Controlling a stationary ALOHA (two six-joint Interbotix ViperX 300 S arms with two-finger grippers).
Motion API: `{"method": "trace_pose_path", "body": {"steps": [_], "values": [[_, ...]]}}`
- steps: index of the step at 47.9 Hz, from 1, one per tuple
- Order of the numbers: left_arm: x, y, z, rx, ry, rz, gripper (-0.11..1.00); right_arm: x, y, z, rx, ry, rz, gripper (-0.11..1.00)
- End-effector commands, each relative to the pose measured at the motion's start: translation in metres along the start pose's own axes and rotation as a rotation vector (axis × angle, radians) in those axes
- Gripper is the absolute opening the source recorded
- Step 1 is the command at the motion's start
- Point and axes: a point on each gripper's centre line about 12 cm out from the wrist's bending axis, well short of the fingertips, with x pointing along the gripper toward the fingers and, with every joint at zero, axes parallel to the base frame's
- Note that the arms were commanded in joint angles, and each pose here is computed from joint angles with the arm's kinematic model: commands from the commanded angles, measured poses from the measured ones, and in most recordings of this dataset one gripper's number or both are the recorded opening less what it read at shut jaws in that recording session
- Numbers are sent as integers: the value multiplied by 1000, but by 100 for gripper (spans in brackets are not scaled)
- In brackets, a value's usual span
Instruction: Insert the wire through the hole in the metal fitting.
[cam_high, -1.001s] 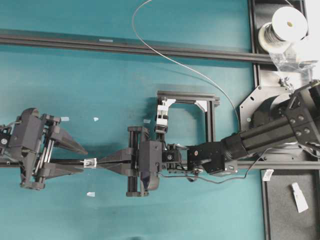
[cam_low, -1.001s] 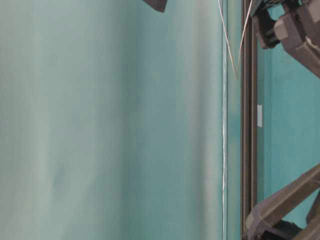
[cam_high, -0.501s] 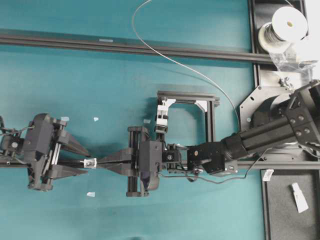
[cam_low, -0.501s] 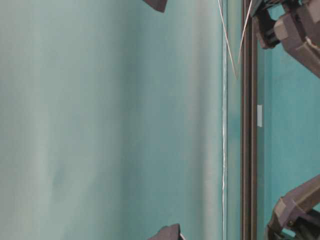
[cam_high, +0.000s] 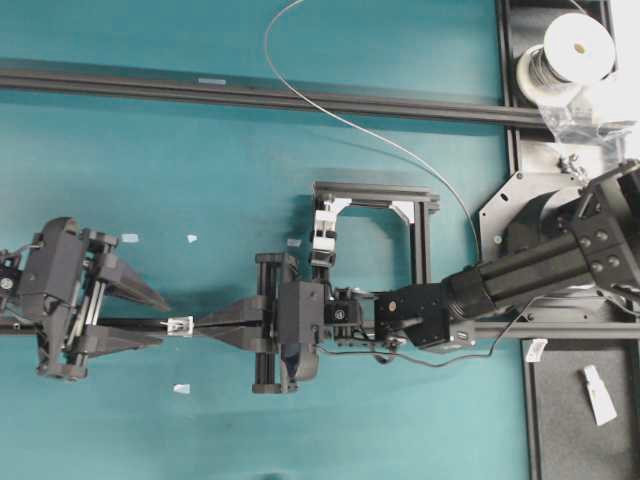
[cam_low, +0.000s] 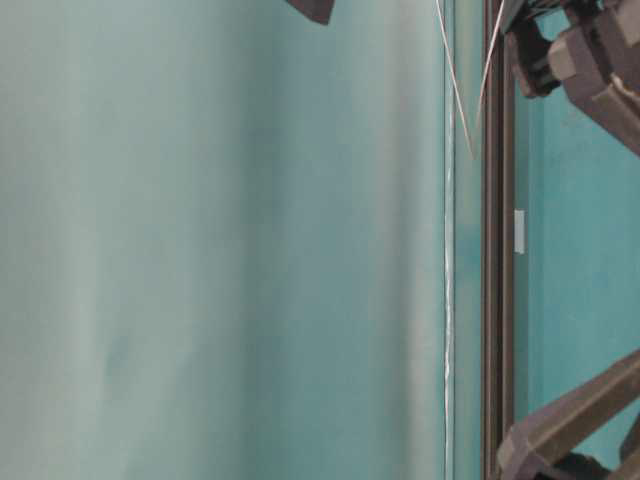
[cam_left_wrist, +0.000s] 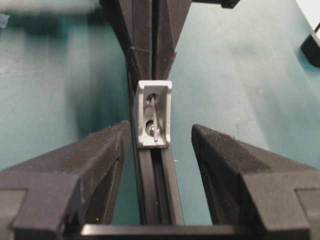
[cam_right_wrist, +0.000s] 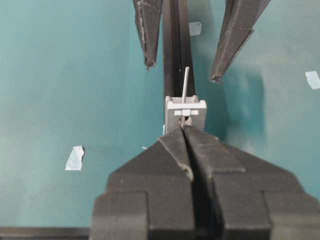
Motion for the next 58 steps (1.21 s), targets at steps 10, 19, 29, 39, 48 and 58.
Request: {"method": "trace_pose_path", "body": {"steps": [10,19,29,39,48,58], "values": [[9,-3,8,0,-22,-10,9,0,3,8,5,-23,10,0],[8,-5,8,3,-15,-12,-5,1,3,8,7,-24,9,0],[11,-10,8,13,-16,-24,-10,0,3,8,11,-23,11,0],[11,-10,7,11,-10,-23,-10,0,3,8,19,-22,11,0],[11,-10,7,10,-10,-23,-10,2,5,6,24,15,15,0],[10,-10,8,10,-12,-25,-10,4,7,6,26,22,18,0]]}}
